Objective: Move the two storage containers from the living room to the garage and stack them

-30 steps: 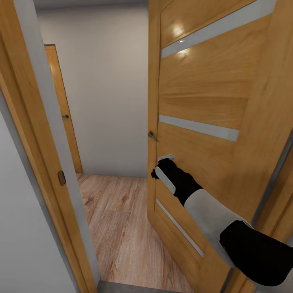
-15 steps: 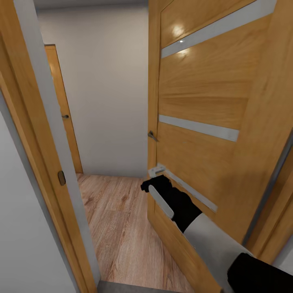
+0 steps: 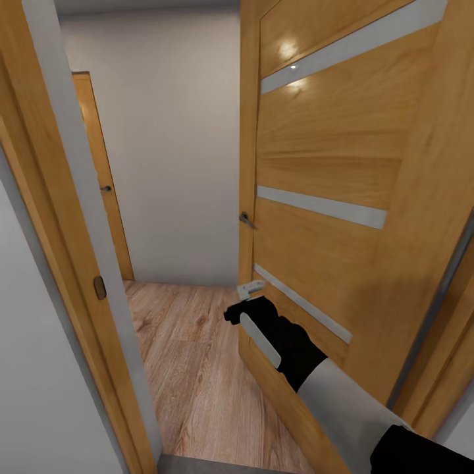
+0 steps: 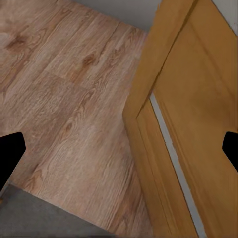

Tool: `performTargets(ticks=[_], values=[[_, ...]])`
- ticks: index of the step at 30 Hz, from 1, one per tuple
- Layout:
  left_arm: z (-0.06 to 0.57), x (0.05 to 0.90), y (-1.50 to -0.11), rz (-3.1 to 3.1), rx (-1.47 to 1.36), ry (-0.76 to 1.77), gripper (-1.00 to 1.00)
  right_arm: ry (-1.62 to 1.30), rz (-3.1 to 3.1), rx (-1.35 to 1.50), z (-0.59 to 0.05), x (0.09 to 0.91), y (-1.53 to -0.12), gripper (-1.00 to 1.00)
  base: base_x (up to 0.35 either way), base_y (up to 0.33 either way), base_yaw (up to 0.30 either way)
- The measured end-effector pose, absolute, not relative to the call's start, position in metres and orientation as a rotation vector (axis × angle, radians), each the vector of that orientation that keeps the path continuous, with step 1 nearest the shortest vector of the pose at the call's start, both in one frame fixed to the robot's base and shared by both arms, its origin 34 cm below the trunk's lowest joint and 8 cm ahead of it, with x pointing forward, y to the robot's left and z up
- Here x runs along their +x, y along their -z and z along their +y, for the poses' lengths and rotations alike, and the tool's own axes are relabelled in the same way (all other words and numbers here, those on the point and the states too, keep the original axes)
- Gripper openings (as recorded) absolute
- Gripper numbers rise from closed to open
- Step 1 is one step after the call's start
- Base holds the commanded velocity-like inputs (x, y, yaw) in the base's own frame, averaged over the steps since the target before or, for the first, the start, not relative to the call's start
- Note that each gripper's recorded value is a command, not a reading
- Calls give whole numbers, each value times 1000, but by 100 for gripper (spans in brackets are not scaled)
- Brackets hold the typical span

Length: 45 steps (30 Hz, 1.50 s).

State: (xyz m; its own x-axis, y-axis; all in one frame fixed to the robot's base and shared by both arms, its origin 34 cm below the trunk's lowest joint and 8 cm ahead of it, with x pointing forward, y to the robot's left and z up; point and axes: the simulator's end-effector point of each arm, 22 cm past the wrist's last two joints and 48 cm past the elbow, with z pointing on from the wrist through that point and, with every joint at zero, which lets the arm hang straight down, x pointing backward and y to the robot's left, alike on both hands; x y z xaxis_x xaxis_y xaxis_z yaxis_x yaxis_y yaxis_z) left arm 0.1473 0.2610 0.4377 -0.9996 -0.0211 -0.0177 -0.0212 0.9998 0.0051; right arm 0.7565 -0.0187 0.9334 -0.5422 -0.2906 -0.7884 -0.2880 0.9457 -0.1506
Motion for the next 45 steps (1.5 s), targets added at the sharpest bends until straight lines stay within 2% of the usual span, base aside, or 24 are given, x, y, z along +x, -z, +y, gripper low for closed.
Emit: performTargets(ticks=[15,27,45], values=[[261,147,-438,3123,-37,-8,100,3,2272,-410,-31,753,-881,100,0,0,0],[256,185,-440,3045,-48,6,100,6,2275,-412,-32,753,-879,100,0,0,0],[255,189,-440,3036,-47,7,100,-2,2253,-398,-31,756,-884,100,0,0,0]])
